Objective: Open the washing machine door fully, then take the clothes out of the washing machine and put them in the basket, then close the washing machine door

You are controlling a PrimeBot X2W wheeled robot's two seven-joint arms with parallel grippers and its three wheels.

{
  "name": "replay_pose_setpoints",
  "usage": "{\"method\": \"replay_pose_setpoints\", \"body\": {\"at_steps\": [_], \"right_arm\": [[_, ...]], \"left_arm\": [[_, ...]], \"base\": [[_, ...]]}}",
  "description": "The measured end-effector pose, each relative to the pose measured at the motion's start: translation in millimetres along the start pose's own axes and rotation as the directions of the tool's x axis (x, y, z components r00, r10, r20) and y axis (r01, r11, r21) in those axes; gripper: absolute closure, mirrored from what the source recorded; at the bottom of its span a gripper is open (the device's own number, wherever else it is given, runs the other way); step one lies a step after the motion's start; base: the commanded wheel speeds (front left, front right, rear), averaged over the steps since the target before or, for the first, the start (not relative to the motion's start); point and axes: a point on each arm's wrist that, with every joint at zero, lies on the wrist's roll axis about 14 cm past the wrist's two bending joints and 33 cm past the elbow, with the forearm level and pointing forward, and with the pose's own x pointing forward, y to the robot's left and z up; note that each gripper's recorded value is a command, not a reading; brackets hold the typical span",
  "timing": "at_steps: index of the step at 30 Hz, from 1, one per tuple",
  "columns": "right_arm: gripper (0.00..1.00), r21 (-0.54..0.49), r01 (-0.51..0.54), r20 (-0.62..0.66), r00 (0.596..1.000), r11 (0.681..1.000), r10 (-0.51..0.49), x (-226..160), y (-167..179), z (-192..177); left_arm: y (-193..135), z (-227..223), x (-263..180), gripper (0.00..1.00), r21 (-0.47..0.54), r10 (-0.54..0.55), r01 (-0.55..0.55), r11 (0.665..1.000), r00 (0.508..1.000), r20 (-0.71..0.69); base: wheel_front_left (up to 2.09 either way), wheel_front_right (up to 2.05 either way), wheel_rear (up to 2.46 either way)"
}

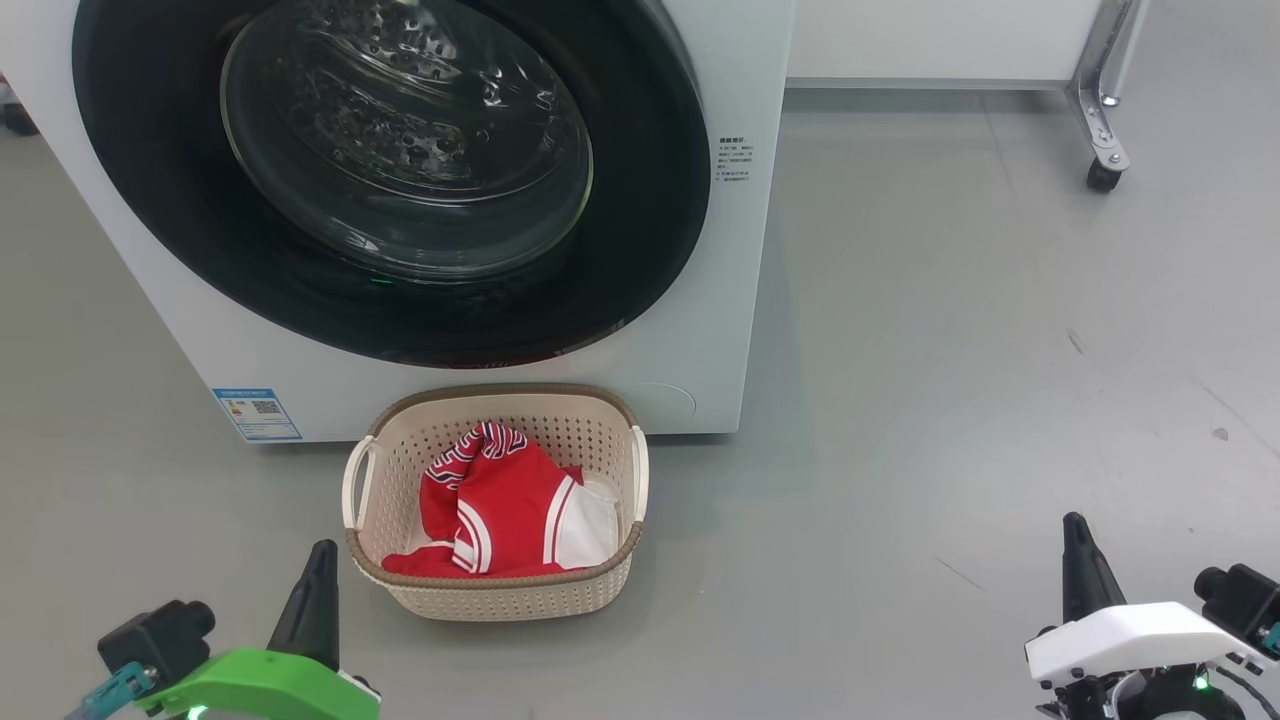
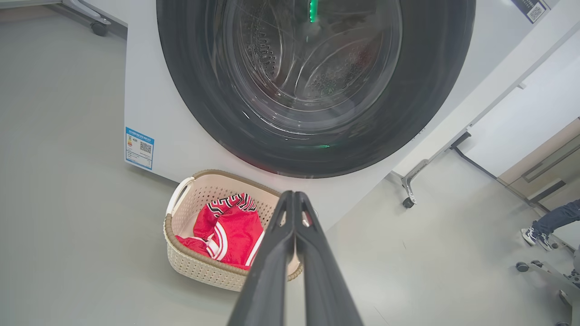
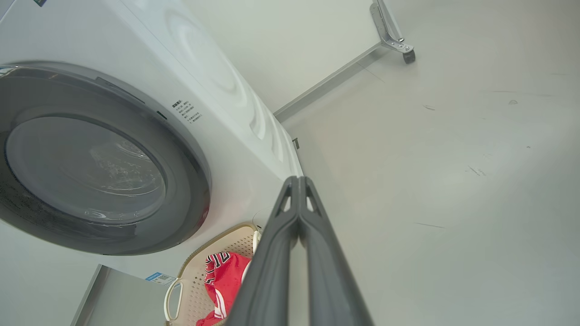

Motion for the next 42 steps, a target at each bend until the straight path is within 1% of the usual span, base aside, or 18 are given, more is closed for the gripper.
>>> {"method": "replay_pose_setpoints", "body": {"at_steps": [10,12,14,18,21,30,32,33,35,40,42], "right_arm": [[1.0,0.128,0.013,-0.002,1.0,0.992,-0.013,3,-5,5],[1.0,0.141,0.016,-0.003,1.0,0.99,-0.016,3,-6,5],[1.0,0.18,0.019,0.001,1.0,0.983,-0.019,4,-7,7],[1.0,0.219,0.017,0.004,1.0,0.976,-0.018,5,-7,9],[1.0,0.257,0.024,0.002,1.0,0.966,-0.025,6,-9,10],[1.0,0.368,0.019,0.008,1.0,0.93,-0.024,8,-12,16],[1.0,0.404,0.02,0.011,1.0,0.914,-0.026,8,-13,17],[1.0,0.404,0.02,0.011,1.0,0.914,-0.026,8,-13,17],[1.0,0.428,0.018,0.013,1.0,0.903,-0.026,9,-13,19],[1.0,0.486,0.009,0.023,0.999,0.874,-0.023,10,-14,23],[1.0,0.507,0.01,0.024,0.999,0.862,-0.025,10,-16,24]], "left_arm": [[6,1,2,1.0,-0.125,0.016,-0.017,0.992,1.0,-0.011],[7,2,2,1.0,-0.134,0.018,-0.019,0.991,1.0,-0.009],[8,3,4,1.0,-0.173,0.023,-0.024,0.985,1.0,-0.008],[9,4,6,1.0,-0.206,0.024,-0.025,0.978,1.0,-0.009],[9,5,7,1.0,-0.251,0.026,-0.026,0.968,1.0,-0.006],[12,7,10,1.0,-0.351,0.03,-0.031,0.936,1.0,-0.009],[13,10,12,1.0,-0.391,0.034,-0.032,0.92,0.999,-0.002],[13,10,12,1.0,-0.391,0.034,-0.032,0.92,0.999,-0.002],[13,11,13,1.0,-0.408,0.03,-0.028,0.913,1.0,-0.002],[14,13,15,1.0,-0.465,0.03,-0.026,0.885,1.0,0.003],[15,13,15,1.0,-0.495,0.029,-0.024,0.869,1.0,0.003]], "base": [[0.0,0.0,0.0],[0.0,0.0,0.0],[0.0,0.0,0.0],[0.0,0.0,0.0],[0.0,0.0,0.0],[0.0,0.0,0.0],[0.0,0.0,0.0],[0.0,0.0,0.0],[0.0,0.0,0.0],[0.0,0.0,0.0],[0.0,0.0,0.0]]}}
